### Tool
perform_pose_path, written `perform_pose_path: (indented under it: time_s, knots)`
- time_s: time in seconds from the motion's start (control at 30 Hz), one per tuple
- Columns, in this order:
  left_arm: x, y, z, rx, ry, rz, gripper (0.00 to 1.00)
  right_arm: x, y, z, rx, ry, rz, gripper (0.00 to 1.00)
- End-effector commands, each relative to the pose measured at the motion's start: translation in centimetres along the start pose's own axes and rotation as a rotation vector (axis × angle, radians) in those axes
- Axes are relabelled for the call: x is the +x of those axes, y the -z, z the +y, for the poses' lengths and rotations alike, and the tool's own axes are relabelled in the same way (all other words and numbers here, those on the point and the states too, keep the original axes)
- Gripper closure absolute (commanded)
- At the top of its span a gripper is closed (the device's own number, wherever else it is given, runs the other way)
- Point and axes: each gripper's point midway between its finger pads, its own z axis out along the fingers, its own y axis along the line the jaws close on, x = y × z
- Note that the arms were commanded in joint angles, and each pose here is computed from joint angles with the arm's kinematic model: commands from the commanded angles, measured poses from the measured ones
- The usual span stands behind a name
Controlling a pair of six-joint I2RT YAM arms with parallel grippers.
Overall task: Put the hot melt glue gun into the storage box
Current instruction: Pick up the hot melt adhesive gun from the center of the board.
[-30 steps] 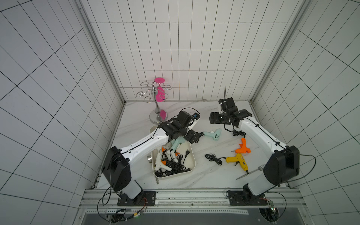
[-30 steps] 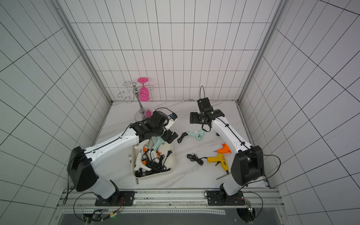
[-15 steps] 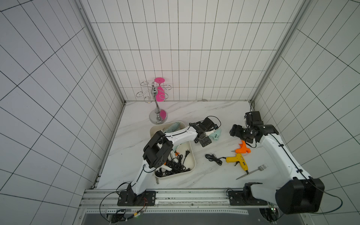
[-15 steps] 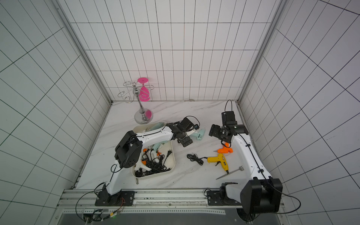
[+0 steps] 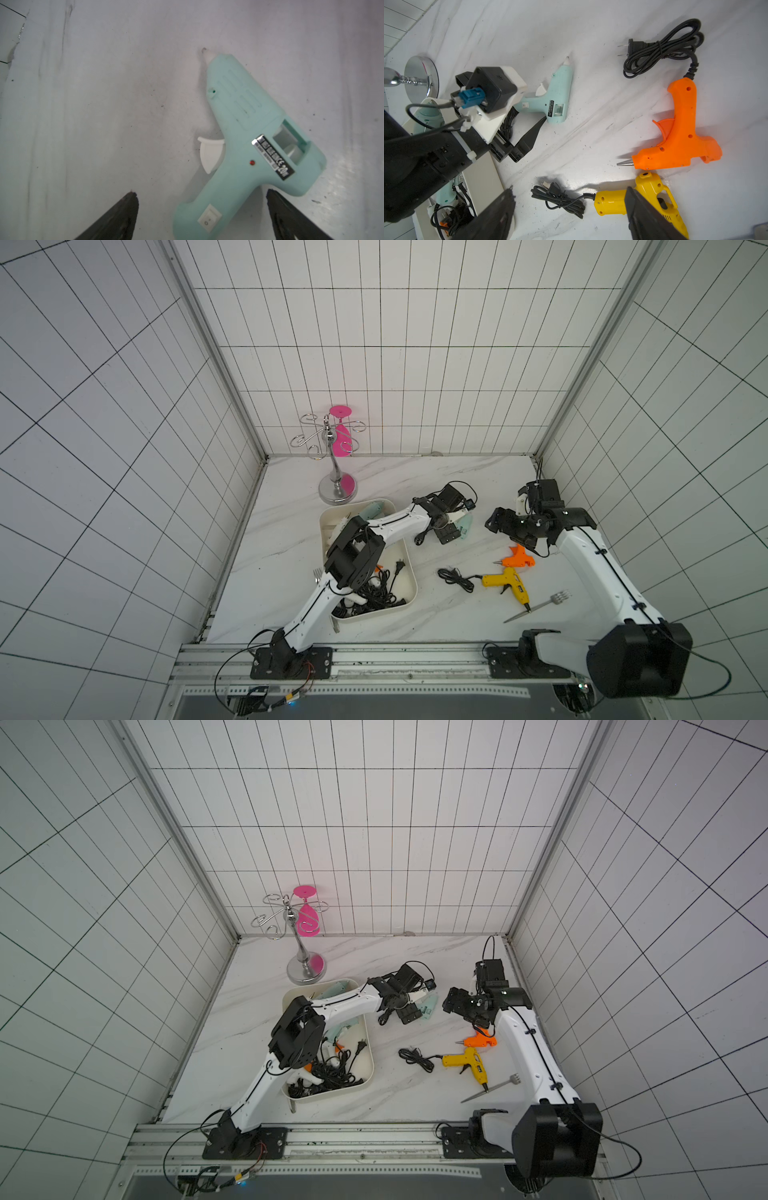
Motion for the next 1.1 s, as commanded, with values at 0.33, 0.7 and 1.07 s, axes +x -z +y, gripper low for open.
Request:
perform_pose_path:
  time_s: [0.33, 0.7, 1.07]
  knots:
    - [5.1, -1.5, -5.5, 0.297, 0.073, 0.135, 0.28, 0.0, -1.6, 0.3, -0.072, -0.018, 0.094, 0.16]
    - [5.6, -1.9, -7.1, 0.261, 0.120, 0.192, 0.75, -0.5, -1.7, -0.2, -0.061, -0.018, 0.082, 0.17]
    - [-0.2, 10.4, -4.5, 0.578, 0.391, -0.023, 0.91, -4.9, 3.4, -4.0, -0.035, -0.057, -0.242, 0.14]
